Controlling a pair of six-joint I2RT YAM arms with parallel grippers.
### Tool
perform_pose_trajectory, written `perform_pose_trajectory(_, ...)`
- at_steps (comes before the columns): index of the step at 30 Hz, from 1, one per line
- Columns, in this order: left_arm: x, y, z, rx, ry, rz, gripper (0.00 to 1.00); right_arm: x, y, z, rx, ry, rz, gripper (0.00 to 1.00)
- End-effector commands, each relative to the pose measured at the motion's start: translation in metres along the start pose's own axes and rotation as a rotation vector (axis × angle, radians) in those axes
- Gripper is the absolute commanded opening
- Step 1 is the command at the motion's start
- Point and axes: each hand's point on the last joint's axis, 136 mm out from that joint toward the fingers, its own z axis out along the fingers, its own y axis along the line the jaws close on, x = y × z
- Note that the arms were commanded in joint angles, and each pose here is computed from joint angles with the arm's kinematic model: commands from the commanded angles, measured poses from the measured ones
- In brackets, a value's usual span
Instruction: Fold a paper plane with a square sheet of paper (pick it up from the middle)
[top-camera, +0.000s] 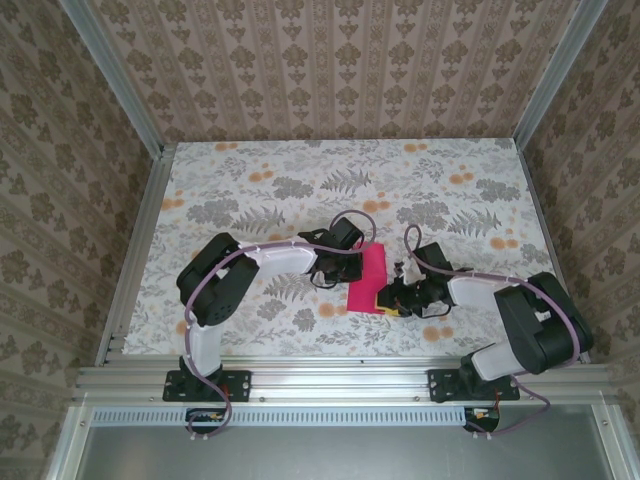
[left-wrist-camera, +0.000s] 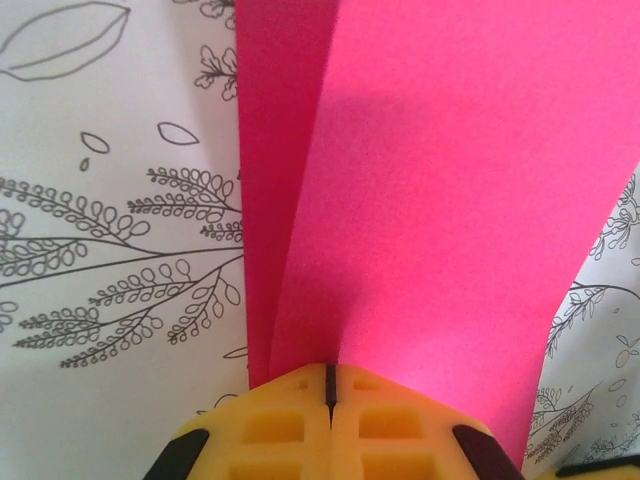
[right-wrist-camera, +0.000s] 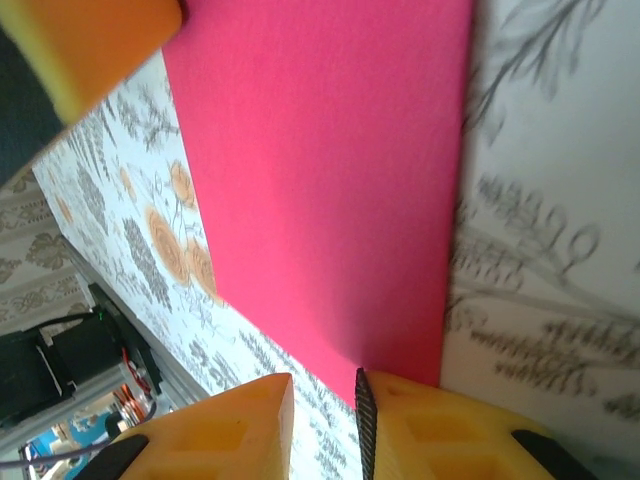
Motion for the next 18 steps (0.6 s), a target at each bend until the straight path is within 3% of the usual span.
perform_pose_trajectory(1,0.01,0.01,0.01,-0.053,0.043,0.016,0.0,0.013,0.004,-0.006,-0.014,0.01,0.0,0.25)
perform_pose_trajectory(10,0.009,0.008,0.011,-0.048,0.049,0.022,0.0,0.016,-0.036,0.009,0.12,0.039,0.073,0.25)
perform_pose_trajectory(14,0.01,0.009,0.01,-0.054,0.047,0.027,0.0,0.01,-0.023,0.002,0.11,0.026,0.044,0.25)
perform_pose_trajectory(18,0.009,0.01,0.009,-0.061,0.046,0.03,0.0,-0.021,0.011,-0.025,0.083,-0.083,-0.03,0.25)
